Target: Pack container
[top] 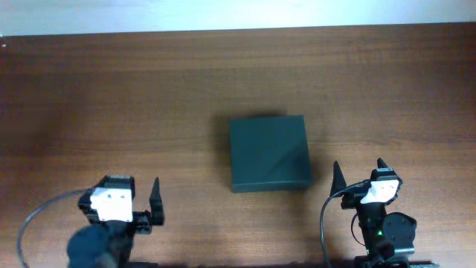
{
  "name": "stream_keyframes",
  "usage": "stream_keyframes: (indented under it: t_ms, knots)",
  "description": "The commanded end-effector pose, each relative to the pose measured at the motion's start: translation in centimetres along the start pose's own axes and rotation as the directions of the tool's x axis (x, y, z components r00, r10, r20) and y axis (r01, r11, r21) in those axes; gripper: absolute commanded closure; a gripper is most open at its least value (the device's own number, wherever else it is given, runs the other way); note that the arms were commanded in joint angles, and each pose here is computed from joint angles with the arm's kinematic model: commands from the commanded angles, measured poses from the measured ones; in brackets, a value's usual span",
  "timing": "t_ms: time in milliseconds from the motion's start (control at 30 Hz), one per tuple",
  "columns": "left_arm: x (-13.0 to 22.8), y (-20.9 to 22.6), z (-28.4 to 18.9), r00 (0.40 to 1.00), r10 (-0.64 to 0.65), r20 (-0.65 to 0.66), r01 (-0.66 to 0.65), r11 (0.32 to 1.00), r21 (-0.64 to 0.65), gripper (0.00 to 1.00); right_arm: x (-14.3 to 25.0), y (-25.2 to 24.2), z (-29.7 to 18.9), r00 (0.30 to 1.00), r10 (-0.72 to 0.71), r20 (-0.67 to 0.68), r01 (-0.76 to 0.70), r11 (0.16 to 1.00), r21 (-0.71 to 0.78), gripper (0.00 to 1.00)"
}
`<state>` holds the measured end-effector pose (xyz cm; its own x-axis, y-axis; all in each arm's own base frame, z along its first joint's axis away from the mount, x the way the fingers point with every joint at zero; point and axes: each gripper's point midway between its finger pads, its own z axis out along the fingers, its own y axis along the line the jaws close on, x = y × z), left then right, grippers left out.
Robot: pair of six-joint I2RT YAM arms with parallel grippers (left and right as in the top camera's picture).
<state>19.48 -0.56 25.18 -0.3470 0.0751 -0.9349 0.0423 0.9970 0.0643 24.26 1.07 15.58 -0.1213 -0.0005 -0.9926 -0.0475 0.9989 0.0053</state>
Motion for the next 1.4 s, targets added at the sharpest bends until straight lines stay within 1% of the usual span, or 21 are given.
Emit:
stream_keyframes:
  t_ms: [0, 167, 267, 400, 533, 633, 767, 1367]
  knots:
    - [3.1, -0.8, 2.2, 0.997, -0.004, 0.078, 0.002, 1.000, 0.028, 0.01, 0.2, -0.2, 0.0, 1.000, 0.009, -0.004, -0.008, 1.000, 0.014, 0.01]
    - [4.9, -1.2, 5.2, 0.979, -0.009, 0.206, 0.002, 1.000, 0.031, 0.01, 0.2, -0.2, 0.0, 1.000, 0.009, -0.004, -0.008, 1.000, 0.014, 0.01]
    - [5.5, -1.9, 6.3, 0.971, 0.009, 0.238, -0.024, 0.998, 0.060, 0.01, 0.2, -0.2, 0.0, 1.000, 0.009, -0.004, -0.008, 1.000, 0.014, 0.01]
    - [7.8, -2.2, 7.6, 0.979, 0.025, 0.202, -0.040, 0.997, 0.067, 0.01, 0.2, -0.2, 0.0, 1.000, 0.009, -0.004, -0.008, 1.000, 0.014, 0.02]
    - [7.7, -2.1, 7.7, 0.969, 0.128, 0.210, -0.138, 0.990, 0.038, 0.01, 0.2, -0.2, 0.0, 1.000, 0.009, -0.004, -0.008, 1.000, 0.014, 0.01]
    - [7.7, -2.0, 7.7, 0.965, 0.154, 0.210, -0.163, 0.986, 0.028, 0.01, 0.2, -0.2, 0.0, 1.000, 0.009, -0.004, -0.008, 1.000, 0.014, 0.01]
    - [7.7, -2.4, 7.6, 0.964, 0.154, 0.216, -0.168, 0.985, 0.048, 0.01, 0.2, -0.2, 0.0, 1.000, 0.009, -0.004, -0.008, 1.000, 0.014, 0.01]
    - [7.7, -2.4, 7.6, 0.964, 0.155, 0.217, -0.169, 0.984, 0.049, 0.01, 0.2, -0.2, 0.0, 1.000, 0.009, -0.004, -0.009, 1.000, 0.014, 0.01]
